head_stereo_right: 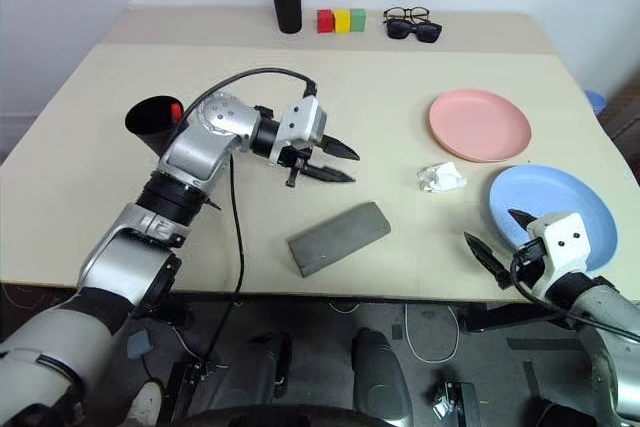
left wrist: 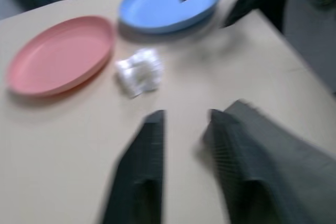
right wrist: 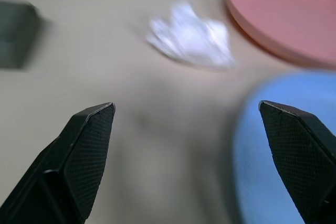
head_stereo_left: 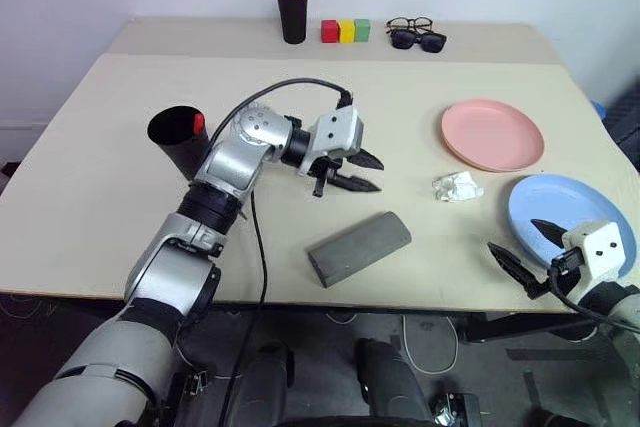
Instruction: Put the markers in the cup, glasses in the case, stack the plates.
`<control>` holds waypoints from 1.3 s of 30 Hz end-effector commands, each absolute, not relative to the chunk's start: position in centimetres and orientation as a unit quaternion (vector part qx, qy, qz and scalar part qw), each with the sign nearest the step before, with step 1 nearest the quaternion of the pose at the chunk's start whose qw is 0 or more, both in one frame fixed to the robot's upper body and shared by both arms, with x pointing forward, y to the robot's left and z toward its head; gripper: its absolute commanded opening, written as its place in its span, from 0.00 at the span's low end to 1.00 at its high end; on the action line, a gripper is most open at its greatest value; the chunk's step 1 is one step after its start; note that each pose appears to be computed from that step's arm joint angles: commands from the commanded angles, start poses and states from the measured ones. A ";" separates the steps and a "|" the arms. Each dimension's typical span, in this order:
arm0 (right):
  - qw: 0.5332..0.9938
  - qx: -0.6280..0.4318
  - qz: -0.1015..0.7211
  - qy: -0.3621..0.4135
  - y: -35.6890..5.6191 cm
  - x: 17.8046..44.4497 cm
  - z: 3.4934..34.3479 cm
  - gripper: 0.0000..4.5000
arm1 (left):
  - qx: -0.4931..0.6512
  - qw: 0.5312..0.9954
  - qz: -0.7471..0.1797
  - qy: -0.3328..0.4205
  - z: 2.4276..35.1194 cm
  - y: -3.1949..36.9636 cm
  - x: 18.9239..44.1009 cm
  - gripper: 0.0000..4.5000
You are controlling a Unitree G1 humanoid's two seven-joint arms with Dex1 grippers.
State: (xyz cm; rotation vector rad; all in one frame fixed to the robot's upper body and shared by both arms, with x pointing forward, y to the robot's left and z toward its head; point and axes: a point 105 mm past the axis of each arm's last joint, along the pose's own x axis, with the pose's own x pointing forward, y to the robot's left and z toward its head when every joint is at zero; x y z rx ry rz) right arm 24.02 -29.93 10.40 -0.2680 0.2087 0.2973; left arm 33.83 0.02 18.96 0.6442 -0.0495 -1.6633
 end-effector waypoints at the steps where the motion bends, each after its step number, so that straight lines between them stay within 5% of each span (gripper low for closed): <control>1: 0.974 -0.152 0.126 0.107 -31.0 24.6 10.5 1.00 | 0.278 0.613 -0.739 -0.032 19.9 -0.3 32.8 0.76; 3: 0.975 -0.148 0.123 0.109 -31.1 24.7 10.3 1.00 | 0.271 0.606 -0.747 -0.033 20.2 -0.5 32.3 0.99; 11: 0.972 -0.154 0.099 0.147 -32.3 25.8 9.0 1.00 | 0.282 0.626 -0.725 -0.062 20.9 -1.5 32.5 0.99; 14: 0.971 -0.153 0.094 0.158 -32.7 26.2 8.8 0.73 | 0.283 0.627 -0.723 -0.064 21.0 -1.6 32.5 1.00; 20: 0.967 -0.171 0.097 0.164 -32.7 26.5 8.9 0.02 | 0.284 0.632 -0.718 -0.068 20.9 -1.7 32.6 1.00; 30: 0.963 -0.195 0.093 0.158 -32.7 26.6 9.5 0.02 | 0.281 0.636 -0.715 -0.069 20.7 -1.5 32.4 1.00; 39: 0.960 -0.242 0.088 0.109 -32.1 27.2 14.1 0.02 | 0.274 0.646 -0.709 -0.070 20.6 -1.4 32.5 1.00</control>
